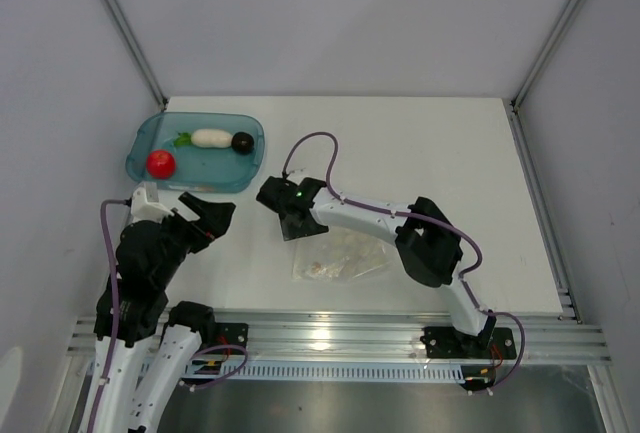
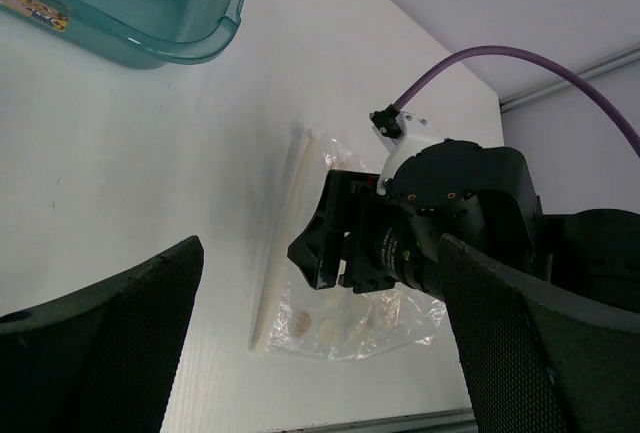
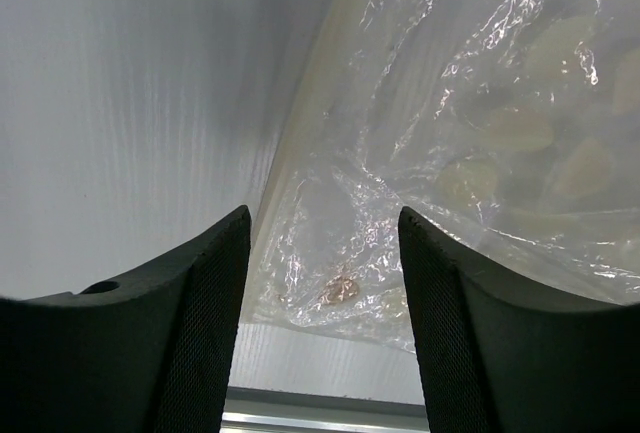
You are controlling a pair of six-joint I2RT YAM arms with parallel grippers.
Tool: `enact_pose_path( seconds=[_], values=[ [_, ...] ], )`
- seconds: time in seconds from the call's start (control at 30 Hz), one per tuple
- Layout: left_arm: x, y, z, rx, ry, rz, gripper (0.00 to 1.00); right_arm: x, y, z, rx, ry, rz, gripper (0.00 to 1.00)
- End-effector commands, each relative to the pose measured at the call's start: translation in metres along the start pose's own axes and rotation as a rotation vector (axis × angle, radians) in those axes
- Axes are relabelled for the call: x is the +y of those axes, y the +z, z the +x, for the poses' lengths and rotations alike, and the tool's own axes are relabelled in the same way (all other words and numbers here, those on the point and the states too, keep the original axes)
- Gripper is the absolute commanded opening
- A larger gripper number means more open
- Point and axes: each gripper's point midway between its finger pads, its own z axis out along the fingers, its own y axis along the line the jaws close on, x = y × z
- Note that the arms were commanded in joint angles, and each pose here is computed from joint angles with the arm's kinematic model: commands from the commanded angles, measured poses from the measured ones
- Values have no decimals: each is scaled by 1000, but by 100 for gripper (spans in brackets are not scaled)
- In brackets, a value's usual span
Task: Place the food in the zip-top bag and seal the zipper
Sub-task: Pick up the zipper food storage bag at the center of the board.
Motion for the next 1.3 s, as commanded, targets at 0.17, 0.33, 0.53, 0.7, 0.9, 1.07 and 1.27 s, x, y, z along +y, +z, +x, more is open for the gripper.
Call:
enact_pose_path(
  seconds=[0.17,0.33,0.53,0.7,0.9,1.07,1.27],
  values=[
    [-2,-3,-3,-11,5,4,99,17,11,3,15,78,-53,59],
    [-1,-2,-2,-7,13,4,100,20,26,14,46,74,-53,57],
    [1,-1,1,2,19,-2,100,15,36,19,58,91,-45,47],
    [2,1,2,5,22,-5,100,12,42,28,73,91,-60,23],
    [-4,5,8,41,45,39,99,7,34,27,44,79,-78,0],
    [-7,15,24,109,71,82,99,-6,19,27,7,53,-106,0],
    [-19,28,53,231,79,216,95,1,-34,33,-41,-51,-331,0]
  ],
)
